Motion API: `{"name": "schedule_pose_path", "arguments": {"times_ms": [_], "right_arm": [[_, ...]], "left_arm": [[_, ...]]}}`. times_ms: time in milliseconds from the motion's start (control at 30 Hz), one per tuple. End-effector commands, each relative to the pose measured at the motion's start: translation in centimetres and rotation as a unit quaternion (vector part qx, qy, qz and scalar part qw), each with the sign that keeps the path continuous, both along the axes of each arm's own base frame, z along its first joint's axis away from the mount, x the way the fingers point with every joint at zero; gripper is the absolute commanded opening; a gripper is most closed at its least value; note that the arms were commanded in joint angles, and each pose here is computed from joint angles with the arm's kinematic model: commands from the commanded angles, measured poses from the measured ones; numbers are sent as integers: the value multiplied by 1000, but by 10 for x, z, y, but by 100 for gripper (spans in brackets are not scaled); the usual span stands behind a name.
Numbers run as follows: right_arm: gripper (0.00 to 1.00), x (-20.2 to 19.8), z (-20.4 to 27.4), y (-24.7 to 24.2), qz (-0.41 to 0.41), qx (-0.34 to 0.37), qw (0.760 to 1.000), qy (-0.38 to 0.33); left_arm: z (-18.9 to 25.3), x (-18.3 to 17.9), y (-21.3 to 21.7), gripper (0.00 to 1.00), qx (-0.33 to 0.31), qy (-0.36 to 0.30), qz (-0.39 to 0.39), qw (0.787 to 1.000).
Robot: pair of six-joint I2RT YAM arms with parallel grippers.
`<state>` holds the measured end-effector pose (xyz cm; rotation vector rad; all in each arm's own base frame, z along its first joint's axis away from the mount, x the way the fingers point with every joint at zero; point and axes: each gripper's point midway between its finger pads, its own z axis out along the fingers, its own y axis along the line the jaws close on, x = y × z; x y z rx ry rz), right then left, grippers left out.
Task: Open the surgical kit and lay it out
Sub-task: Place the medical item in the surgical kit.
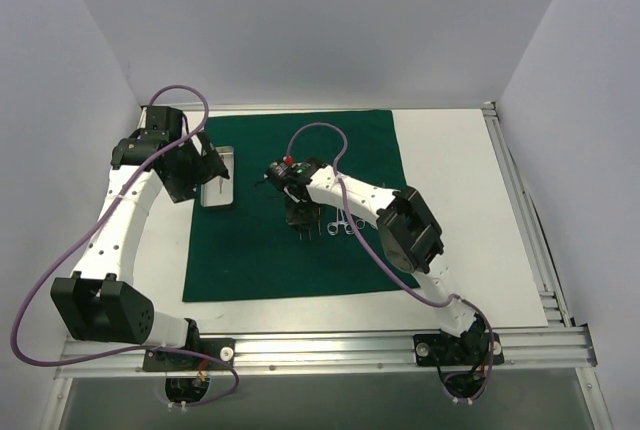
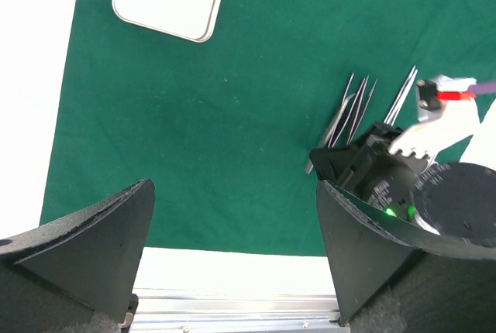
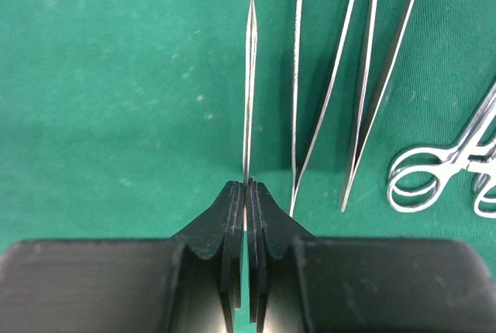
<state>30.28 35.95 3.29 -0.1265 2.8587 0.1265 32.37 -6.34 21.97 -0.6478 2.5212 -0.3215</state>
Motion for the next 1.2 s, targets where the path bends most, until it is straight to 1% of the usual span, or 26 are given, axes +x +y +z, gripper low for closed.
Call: {"name": "schedule_pose_path", "arguments": {"times_ms": [0,100,167,200,367,467,633,767,867,967,1033,1067,1133,1167], "right_arm": [[0,0,-10,-11,-3,-25,1000,14],[1,-1,-13,-9,1,-23,999,23],[5,-1,-14,-7,2,-20,1000,24],[9,0,-15,-6,2,-19,1000,24],[13,5,-15,-2,3,-13,1000,23],[23,8,-12,1,3,-4,1000,22],[29,12,-1,5,4,14,1000,24],[38,16,13,9,5,33,999,20],[38,26,39,9,7,43,999,-4],[39,43,79,2,8,59,997,-41],[39,53,105,-1,16,71,995,-63],[39,66,130,-10,19,73,992,-96],[41,74,153,-21,22,80,989,-120],[42,81,173,-34,16,88,987,-136]], "left_arm": [[9,5,-2,94,-4,-18,-12,1000],[7,6,-2,94,-3,-16,-14,1000],[7,7,-2,94,-3,-16,-15,1000],[7,7,-2,94,-3,-16,-15,1000],[7,8,-3,94,-5,-16,-15,1000],[7,7,-2,94,-2,-16,-15,1000],[4,9,-1,94,3,-12,-16,1000],[0,12,0,94,7,-8,-19,1000],[-2,17,3,94,19,-7,-22,1000],[-5,26,6,94,33,-6,-31,999],[-10,36,6,97,43,-8,-49,998],[-12,40,6,99,47,-8,-59,997],[-23,51,9,100,66,5,-81,995],[-27,56,11,94,75,9,-89,993]]}}
